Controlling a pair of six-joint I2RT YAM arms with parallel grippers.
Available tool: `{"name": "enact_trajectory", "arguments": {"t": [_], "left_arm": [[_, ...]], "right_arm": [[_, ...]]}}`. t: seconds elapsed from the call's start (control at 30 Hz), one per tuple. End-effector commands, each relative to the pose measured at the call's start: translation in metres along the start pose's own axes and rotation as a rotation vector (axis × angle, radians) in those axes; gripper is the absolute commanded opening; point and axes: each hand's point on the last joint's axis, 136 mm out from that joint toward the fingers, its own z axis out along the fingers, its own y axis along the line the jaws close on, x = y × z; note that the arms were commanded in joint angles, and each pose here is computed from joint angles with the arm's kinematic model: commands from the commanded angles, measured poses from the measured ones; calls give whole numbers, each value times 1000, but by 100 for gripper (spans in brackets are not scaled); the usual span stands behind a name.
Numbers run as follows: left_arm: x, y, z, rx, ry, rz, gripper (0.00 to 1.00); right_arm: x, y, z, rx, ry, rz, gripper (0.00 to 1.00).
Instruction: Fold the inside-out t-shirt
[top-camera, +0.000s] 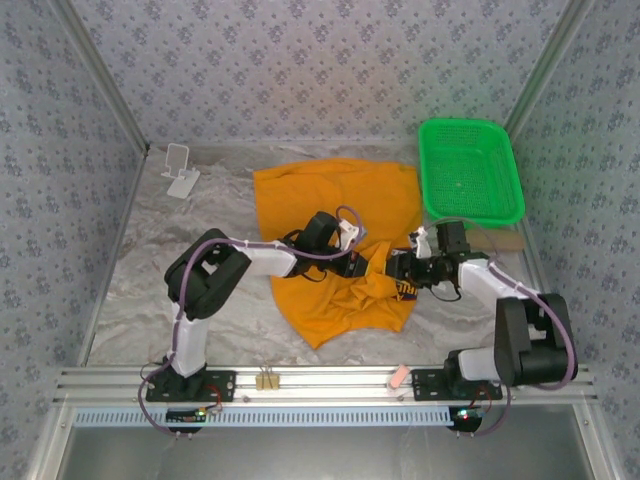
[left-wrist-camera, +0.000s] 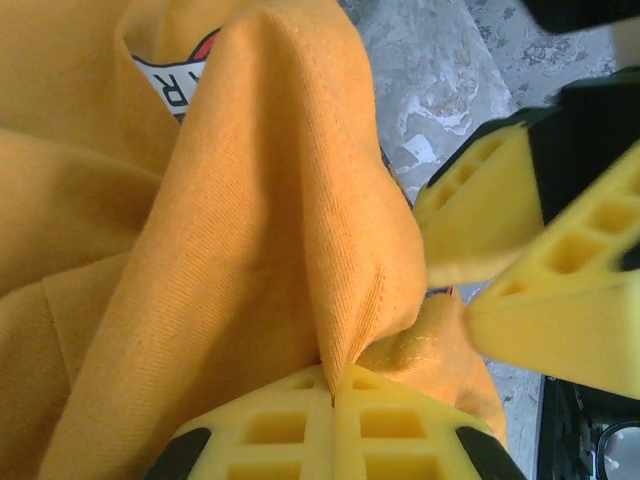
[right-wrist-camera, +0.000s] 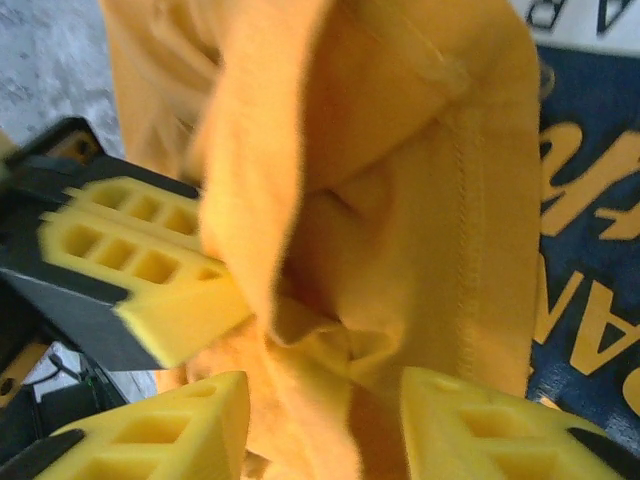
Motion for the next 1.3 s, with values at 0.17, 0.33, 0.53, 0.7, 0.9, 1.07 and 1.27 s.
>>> {"name": "enact_trajectory", "arguments": {"t": [0.17,0.33,0.53,0.7,0.9,1.07,1.27], "left_arm": [[-9,-1,4,17,-26,2,5],[-23,0,6,-1,-63,-9,7],[-36,-5,8,6,-84,-29,23],[-27,-3,6,-1,-52,-40,28],[-22,0,-25,-83,-42,-9,36],[-16,-2,-59,-189,-29,61,38],[6,36,-99,-467,25,28,40]], "right_arm": [[16,22,-5,-93,50,-32,5],[24,34,-17,-106,1,-51,3],[49,14,-3,17,-22,-41,17],[38,12,-10,65,-51,-30,35],[8,22,-34,96,-112,-57,46],[-15,11,-37,124,-158,-45,48],[-32,11,-13,93,-113,-40,50]]}}
